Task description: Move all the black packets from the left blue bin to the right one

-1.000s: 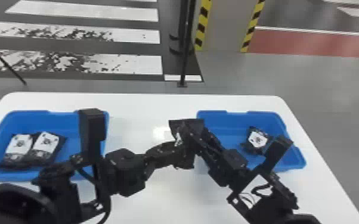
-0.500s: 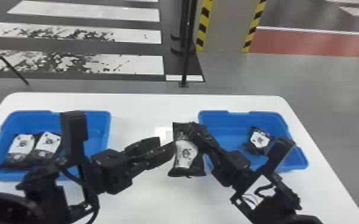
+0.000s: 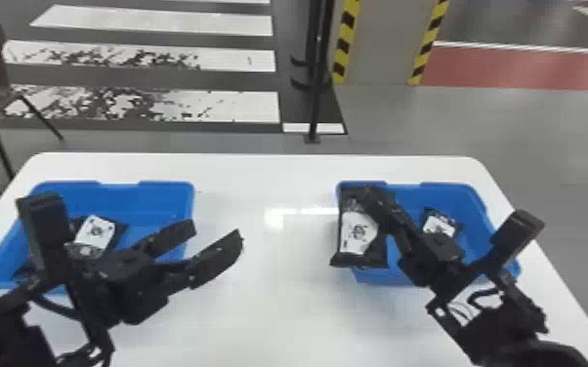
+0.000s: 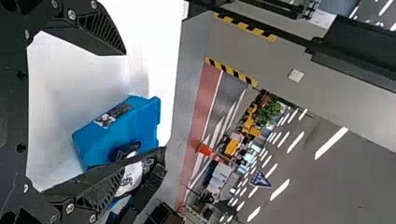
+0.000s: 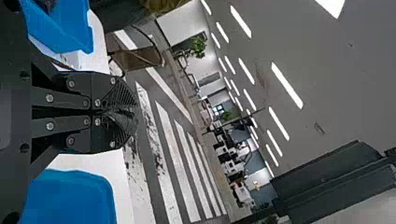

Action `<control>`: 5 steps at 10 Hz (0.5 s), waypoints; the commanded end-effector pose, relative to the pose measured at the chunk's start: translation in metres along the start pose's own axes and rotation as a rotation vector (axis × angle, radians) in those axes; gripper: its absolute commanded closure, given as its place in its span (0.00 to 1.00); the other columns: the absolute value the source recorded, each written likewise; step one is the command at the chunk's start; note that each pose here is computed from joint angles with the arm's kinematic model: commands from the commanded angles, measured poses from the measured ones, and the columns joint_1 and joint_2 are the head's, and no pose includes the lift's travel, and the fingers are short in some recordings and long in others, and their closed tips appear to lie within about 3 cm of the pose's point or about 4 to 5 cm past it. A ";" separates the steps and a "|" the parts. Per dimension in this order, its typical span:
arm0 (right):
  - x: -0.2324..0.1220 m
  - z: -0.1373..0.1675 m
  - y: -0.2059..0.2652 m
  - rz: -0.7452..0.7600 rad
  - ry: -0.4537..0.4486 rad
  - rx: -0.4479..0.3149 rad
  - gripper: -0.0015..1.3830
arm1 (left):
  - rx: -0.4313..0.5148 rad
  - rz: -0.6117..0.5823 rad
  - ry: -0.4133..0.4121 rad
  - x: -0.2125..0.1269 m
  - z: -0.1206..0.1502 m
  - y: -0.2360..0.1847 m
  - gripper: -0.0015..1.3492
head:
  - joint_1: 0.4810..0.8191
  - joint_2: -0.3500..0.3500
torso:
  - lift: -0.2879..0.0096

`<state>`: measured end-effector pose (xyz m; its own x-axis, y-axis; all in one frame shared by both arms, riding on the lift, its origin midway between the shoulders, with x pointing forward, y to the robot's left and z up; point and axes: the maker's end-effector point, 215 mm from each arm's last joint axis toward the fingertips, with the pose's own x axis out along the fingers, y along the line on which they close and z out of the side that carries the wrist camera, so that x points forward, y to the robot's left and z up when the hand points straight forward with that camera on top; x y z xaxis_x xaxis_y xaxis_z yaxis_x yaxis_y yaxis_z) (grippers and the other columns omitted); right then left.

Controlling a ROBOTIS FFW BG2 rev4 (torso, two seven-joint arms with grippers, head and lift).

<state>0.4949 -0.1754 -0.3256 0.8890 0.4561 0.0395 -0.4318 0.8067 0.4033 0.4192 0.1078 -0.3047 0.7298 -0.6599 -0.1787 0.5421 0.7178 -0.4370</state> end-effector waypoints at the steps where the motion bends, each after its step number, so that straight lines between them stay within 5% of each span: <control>1: 0.012 0.008 -0.017 -0.017 -0.006 -0.029 0.92 | 0.008 -0.012 -0.019 -0.014 0.009 -0.011 0.11 | 0.63 0.38 | 0.50; 4: -0.009 0.017 -0.110 -0.213 -0.035 -0.192 0.92 | -0.016 0.011 -0.001 -0.031 -0.004 -0.012 0.11 | 0.63 0.33 | 0.50; 5: -0.019 0.000 -0.139 -0.264 0.003 -0.185 0.86 | -0.017 0.018 -0.002 -0.033 -0.004 -0.010 0.11 | 0.63 0.29 | 0.50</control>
<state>0.5379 -0.2807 -0.3672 0.9688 0.2474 -0.0175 -0.2364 0.9425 0.2362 0.3886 0.1196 -0.2972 0.7380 -0.6498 -0.1821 0.5263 0.7231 -0.4474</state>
